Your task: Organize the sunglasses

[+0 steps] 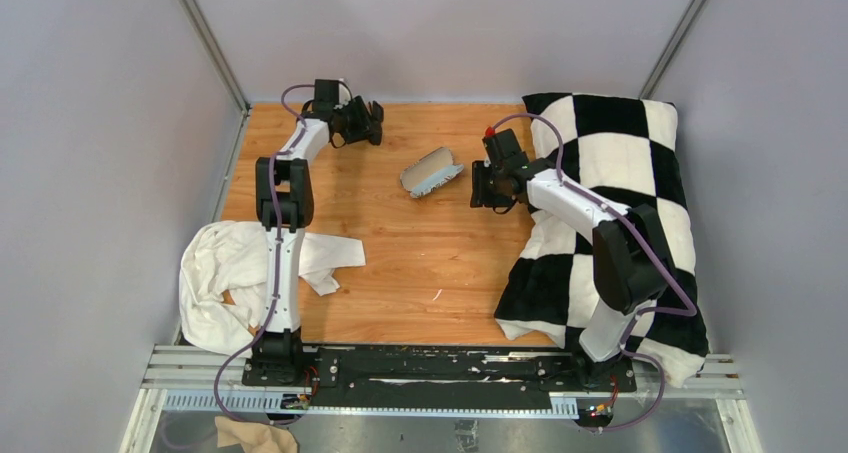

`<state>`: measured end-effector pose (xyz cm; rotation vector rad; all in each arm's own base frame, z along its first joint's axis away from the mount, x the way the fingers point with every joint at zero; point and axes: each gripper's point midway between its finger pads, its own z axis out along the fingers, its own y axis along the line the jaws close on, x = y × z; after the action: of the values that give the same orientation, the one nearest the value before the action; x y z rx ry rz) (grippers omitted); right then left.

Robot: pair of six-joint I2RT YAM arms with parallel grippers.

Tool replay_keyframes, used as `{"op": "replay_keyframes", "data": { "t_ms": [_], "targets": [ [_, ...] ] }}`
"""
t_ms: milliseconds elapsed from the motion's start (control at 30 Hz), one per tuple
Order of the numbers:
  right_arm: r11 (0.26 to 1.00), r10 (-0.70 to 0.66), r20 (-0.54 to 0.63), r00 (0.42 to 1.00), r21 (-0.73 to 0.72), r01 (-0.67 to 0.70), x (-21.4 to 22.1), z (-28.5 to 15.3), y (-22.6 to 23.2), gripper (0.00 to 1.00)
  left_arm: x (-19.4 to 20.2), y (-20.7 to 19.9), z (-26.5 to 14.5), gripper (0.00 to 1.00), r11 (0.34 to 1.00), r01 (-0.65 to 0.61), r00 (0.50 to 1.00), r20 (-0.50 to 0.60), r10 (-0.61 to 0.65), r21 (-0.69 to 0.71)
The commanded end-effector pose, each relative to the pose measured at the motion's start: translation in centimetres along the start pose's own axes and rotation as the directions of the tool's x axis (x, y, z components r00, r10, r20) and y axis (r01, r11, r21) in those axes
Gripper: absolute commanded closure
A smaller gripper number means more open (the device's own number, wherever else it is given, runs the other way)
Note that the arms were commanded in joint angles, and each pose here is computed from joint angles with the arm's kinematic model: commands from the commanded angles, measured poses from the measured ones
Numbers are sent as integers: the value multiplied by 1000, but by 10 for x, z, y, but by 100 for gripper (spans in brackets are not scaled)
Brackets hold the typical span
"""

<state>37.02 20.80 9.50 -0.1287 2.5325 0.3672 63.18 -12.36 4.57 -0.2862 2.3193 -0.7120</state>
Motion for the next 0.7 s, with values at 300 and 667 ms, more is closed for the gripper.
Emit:
{"op": "replay_keyframes", "data": {
  "t_ms": [300,667],
  "targets": [
    [1000,24,-23,999,8,-24,-3,4,-3,55,0,-3,0,63,999,7,1000,0,-7,47],
    [1000,26,-31,999,-4,-26,3,0,-2,56,10,-14,-30,75,998,6,1000,2,-6,63]
  ]
}}
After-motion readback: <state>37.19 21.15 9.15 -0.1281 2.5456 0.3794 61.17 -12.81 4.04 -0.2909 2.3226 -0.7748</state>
